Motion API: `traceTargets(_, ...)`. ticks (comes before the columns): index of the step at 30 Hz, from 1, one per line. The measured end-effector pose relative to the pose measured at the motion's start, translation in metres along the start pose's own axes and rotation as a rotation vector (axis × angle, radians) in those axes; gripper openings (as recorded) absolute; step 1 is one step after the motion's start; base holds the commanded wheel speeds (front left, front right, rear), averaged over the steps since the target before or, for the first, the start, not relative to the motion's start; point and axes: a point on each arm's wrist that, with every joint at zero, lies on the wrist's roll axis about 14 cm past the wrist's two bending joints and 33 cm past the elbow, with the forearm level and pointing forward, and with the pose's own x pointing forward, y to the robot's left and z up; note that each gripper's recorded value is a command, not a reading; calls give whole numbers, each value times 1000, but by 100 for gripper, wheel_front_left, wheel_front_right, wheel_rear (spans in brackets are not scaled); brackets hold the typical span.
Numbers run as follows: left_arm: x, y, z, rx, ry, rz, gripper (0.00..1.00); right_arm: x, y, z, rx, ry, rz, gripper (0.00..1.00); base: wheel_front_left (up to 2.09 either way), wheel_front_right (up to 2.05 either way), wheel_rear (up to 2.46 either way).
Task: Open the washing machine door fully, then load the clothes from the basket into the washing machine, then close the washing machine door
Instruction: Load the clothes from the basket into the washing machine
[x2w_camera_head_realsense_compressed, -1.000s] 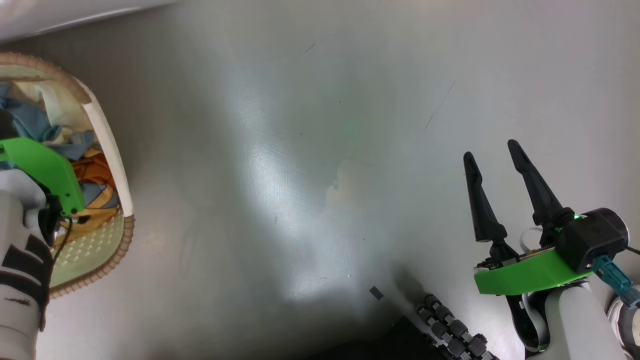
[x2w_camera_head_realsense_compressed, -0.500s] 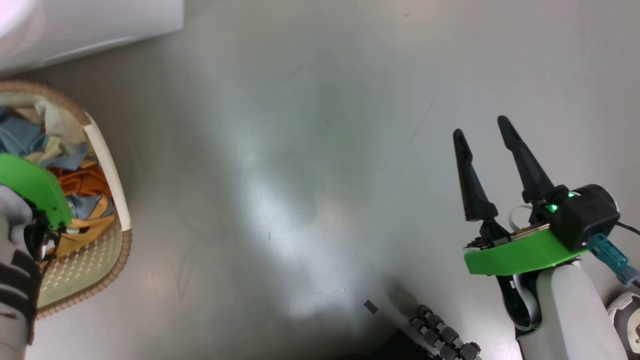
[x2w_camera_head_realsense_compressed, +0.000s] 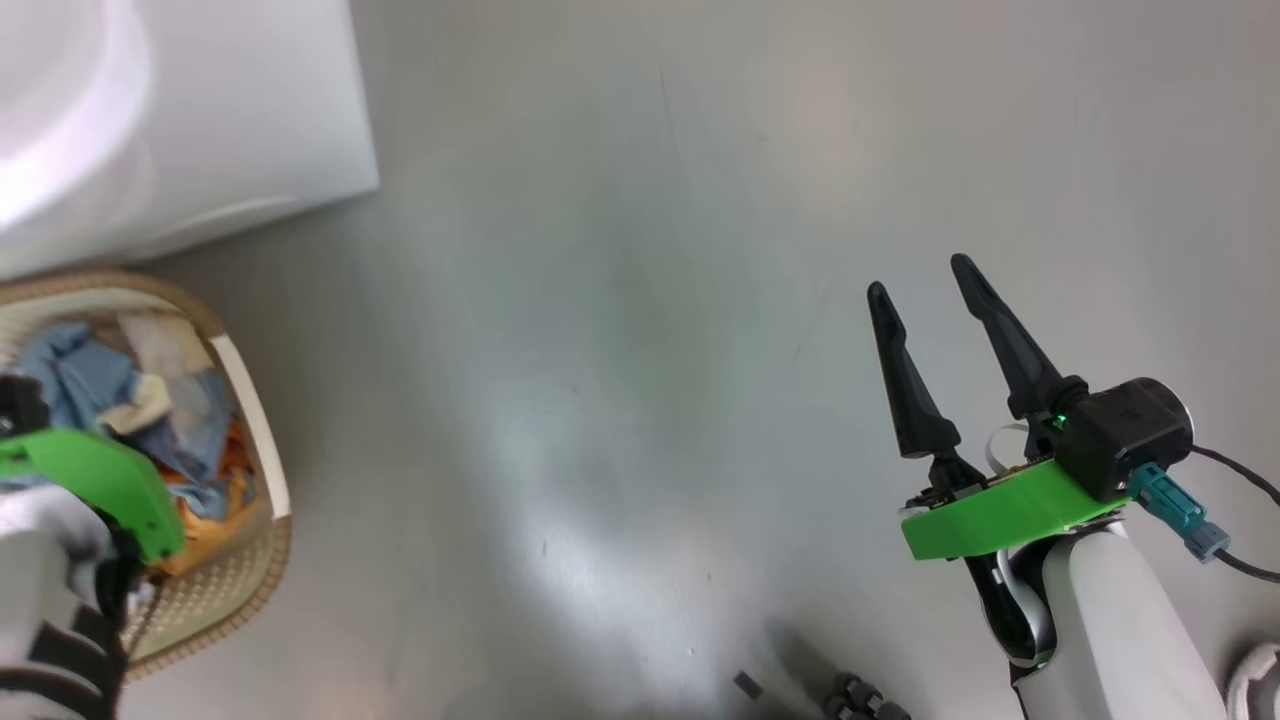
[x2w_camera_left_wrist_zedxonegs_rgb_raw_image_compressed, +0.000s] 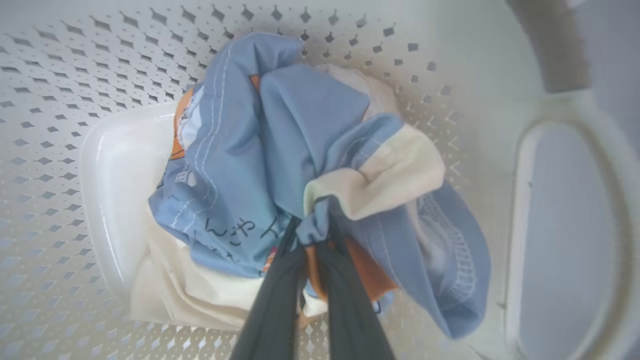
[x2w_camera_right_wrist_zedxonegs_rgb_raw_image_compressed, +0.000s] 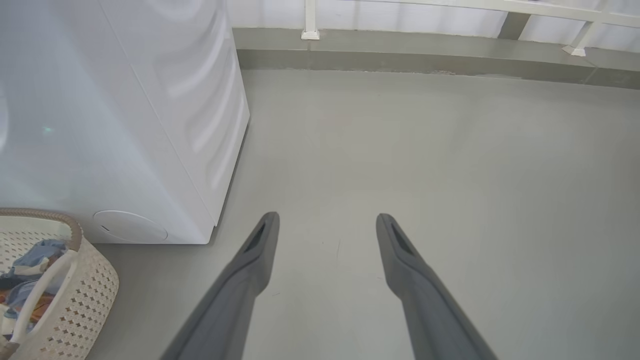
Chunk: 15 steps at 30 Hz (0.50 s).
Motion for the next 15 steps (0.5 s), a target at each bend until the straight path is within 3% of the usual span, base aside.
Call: traceTargets(15,-86,-7,-6,-4,-200,-7,0,-32,17,37,6,-78,45,100,0,0,0)
